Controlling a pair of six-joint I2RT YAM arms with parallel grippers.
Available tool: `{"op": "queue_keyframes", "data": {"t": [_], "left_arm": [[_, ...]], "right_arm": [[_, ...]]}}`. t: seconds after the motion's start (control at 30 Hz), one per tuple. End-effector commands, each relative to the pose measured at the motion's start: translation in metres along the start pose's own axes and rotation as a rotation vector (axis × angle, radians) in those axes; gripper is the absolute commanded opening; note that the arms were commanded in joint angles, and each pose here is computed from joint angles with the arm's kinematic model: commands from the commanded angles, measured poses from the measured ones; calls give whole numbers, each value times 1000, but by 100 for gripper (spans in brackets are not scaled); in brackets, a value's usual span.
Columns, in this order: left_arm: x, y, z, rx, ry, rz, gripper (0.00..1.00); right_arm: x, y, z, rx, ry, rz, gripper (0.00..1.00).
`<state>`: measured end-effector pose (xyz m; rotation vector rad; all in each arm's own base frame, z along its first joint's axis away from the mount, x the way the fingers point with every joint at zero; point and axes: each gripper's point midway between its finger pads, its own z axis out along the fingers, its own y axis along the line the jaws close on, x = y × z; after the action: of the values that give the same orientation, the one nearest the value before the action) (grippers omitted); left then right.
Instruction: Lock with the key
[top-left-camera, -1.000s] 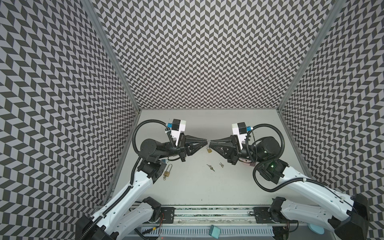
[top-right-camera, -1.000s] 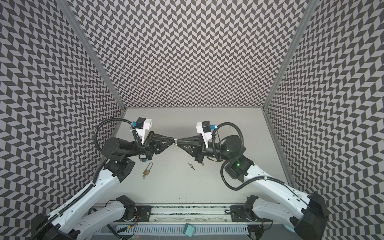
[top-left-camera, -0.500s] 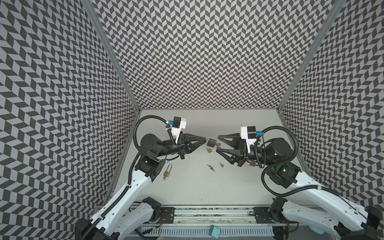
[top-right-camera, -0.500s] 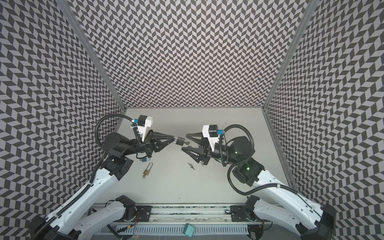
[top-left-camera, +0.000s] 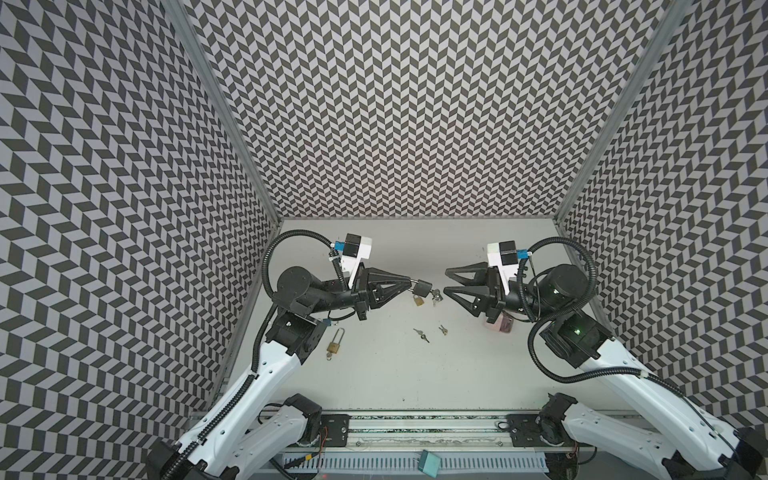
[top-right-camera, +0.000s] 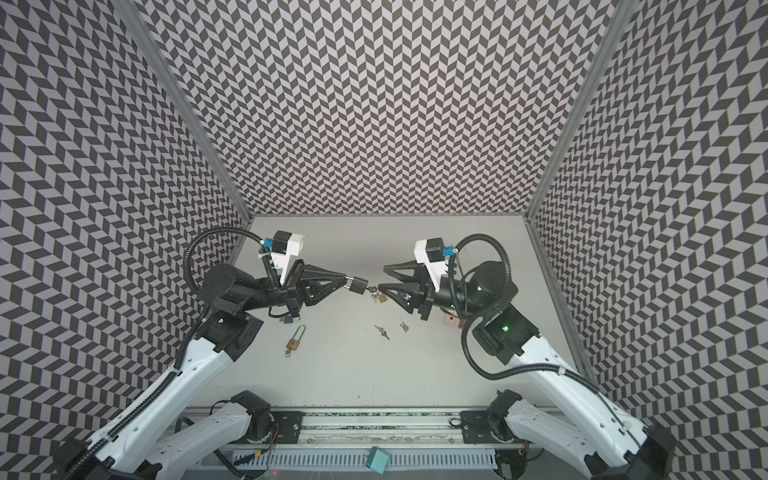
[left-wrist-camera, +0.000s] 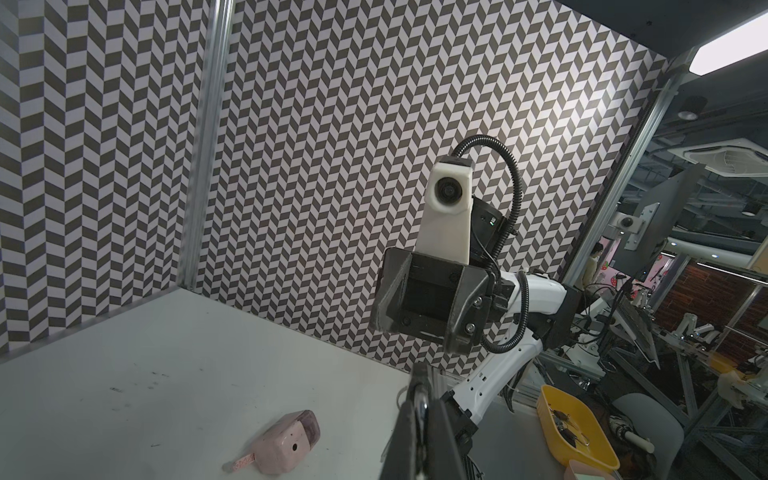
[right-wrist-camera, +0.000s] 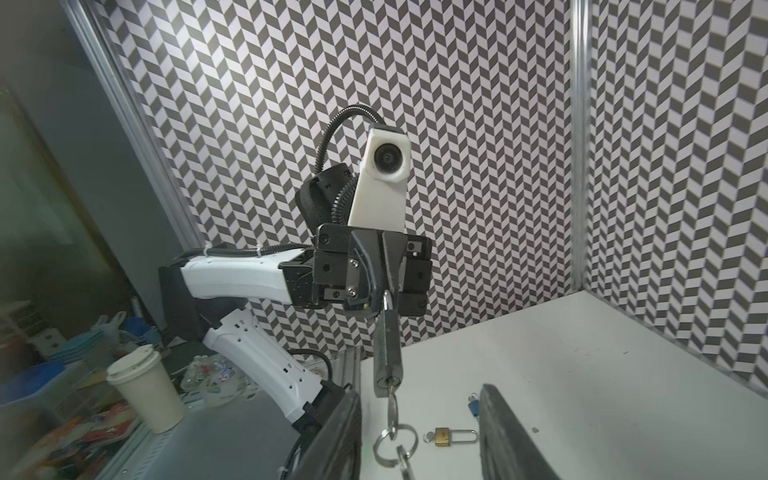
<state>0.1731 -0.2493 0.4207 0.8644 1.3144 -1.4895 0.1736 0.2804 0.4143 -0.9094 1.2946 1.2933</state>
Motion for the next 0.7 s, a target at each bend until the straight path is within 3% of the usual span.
{"op": "queue_keyframes", "data": {"t": [0.0, 0.67], "left_arm": [[-15, -16, -2, 33, -20, 63, 0], [-14, -16, 0, 52, -19, 58, 0]], "right_arm": [[-12, 22, 1, -131, -18, 3, 44], [-3, 15, 13, -171, 23, 61, 25]]}}
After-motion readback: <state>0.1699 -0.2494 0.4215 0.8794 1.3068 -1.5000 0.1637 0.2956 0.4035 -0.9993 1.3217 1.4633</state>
